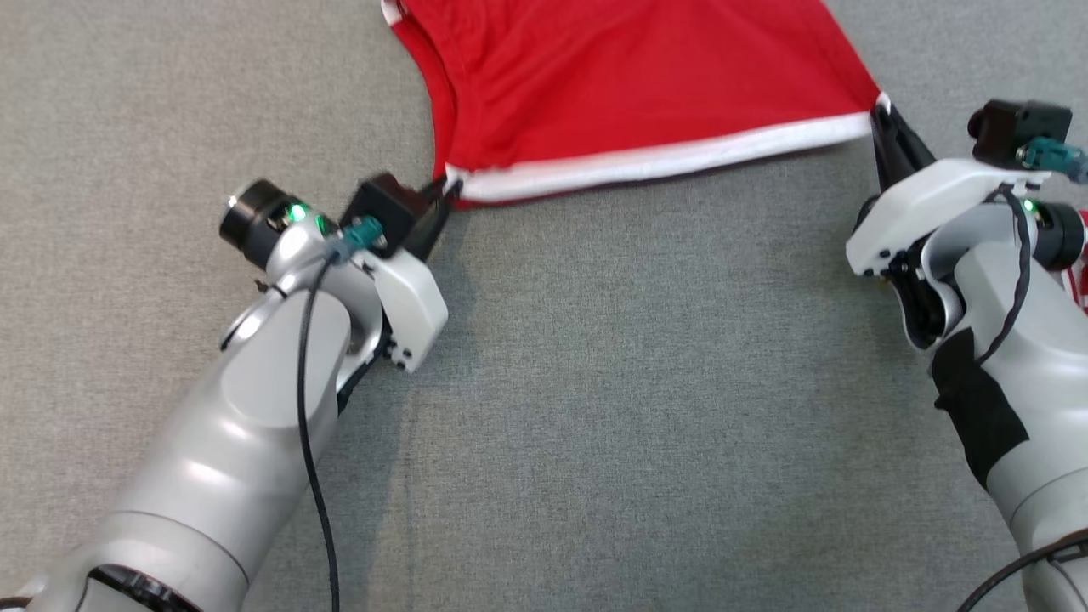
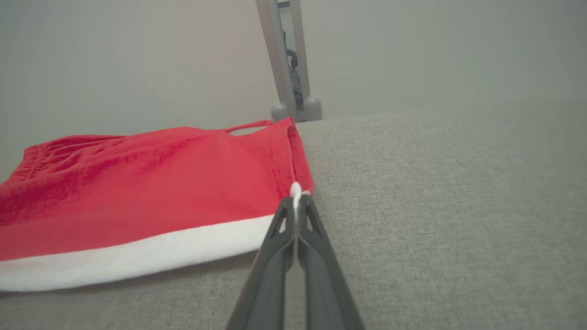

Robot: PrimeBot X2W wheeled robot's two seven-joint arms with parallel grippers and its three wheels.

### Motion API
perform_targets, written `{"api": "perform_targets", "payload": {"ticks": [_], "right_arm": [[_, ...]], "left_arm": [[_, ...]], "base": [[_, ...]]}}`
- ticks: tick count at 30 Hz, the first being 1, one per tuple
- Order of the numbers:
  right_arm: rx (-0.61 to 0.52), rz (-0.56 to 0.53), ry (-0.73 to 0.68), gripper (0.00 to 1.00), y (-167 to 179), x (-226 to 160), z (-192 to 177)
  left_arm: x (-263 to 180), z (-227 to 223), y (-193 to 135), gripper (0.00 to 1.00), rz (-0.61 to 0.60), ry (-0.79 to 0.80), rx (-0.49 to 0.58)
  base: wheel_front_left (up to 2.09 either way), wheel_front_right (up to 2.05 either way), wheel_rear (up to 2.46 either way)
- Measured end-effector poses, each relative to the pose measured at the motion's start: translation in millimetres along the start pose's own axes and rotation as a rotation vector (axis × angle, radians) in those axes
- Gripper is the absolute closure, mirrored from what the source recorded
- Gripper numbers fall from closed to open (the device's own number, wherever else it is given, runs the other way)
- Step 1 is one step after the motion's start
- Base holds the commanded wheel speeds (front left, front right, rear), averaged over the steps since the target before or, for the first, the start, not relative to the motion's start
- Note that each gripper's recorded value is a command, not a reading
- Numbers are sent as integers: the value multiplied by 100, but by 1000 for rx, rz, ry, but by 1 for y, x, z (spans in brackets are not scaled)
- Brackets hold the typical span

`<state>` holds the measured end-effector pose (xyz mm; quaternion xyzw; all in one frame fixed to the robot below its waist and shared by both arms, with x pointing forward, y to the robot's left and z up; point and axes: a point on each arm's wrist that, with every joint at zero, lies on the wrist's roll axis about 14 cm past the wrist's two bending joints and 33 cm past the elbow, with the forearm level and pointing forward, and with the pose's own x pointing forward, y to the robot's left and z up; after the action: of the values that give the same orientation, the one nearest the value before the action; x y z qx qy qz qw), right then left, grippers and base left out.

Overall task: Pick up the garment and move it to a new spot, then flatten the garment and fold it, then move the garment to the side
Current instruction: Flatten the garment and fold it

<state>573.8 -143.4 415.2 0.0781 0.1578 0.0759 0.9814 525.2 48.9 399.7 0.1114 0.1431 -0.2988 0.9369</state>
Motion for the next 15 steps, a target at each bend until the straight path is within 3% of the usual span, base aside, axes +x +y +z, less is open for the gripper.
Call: {"api": "perform_targets", "payload": {"ticks": [15], "right_arm": [[-68,12,241,100,-8,-46,-31]], "left_arm": [[-43,-21,-31,100,-60,90,46]], "base": [[0,0,0]]}}
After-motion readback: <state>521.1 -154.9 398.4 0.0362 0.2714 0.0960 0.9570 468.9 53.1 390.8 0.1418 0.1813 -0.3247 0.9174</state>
